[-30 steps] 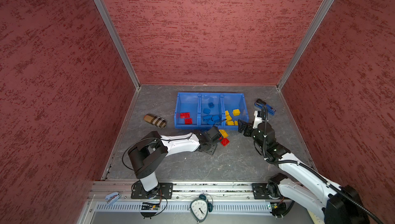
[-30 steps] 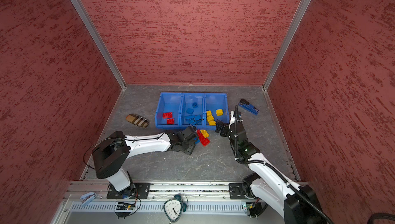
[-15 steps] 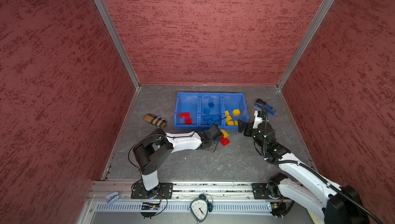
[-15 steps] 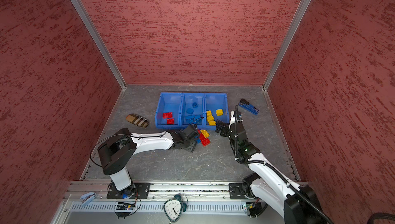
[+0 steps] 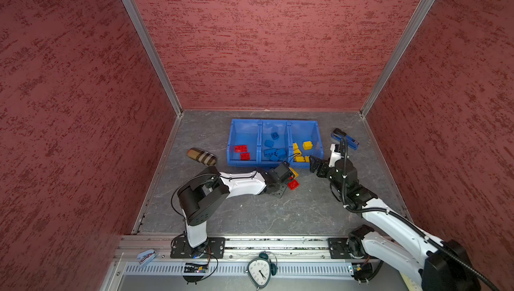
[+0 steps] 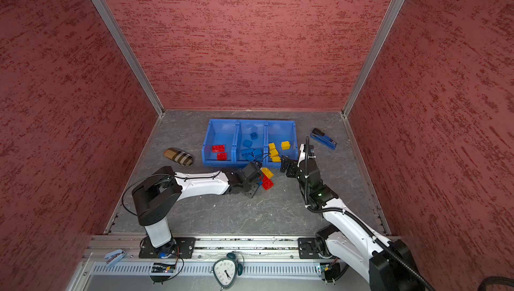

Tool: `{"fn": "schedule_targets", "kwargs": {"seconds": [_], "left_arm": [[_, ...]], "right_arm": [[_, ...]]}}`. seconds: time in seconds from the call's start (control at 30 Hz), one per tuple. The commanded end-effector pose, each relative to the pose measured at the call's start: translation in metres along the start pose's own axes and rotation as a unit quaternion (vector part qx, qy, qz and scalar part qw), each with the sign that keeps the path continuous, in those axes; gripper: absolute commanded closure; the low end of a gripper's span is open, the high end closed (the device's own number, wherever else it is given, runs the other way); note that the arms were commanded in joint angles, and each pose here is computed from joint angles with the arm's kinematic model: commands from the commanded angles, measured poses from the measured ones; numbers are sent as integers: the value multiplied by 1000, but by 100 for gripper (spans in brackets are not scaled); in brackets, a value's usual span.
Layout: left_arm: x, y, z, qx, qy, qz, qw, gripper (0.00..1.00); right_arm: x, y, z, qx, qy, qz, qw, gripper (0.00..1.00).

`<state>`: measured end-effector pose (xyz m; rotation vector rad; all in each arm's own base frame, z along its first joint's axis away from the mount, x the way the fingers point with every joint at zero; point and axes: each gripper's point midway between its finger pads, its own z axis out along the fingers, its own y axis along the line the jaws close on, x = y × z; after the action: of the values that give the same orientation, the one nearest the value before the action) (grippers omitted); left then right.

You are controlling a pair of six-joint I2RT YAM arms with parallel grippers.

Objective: Sort the legos into containers by color
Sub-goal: Pick up the lego from the center of the table.

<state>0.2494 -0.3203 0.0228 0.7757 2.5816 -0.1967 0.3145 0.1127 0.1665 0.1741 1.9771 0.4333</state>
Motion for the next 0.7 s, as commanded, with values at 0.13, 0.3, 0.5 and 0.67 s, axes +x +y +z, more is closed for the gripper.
{"fn": "schedule_targets", "kwargs": {"seconds": [0.13, 0.3, 0.5, 0.67], "left_arm": [[11, 0, -2, -6, 13, 1, 1000, 59], [8, 5, -22, -22, -5, -8, 1000, 67], [1, 4, -73, 2, -62, -36, 997, 83], [-13, 27, -110, -6, -112, -70, 991, 100]], "right_arm": [[-14, 5, 0, -3, -14, 6, 1000, 1], [-15, 7, 0, -6, -14, 3, 1000, 1], [-21, 17, -2, -34, -22, -5, 999, 1], [-27, 38, -7, -91, -34, -11, 995, 1]]}}
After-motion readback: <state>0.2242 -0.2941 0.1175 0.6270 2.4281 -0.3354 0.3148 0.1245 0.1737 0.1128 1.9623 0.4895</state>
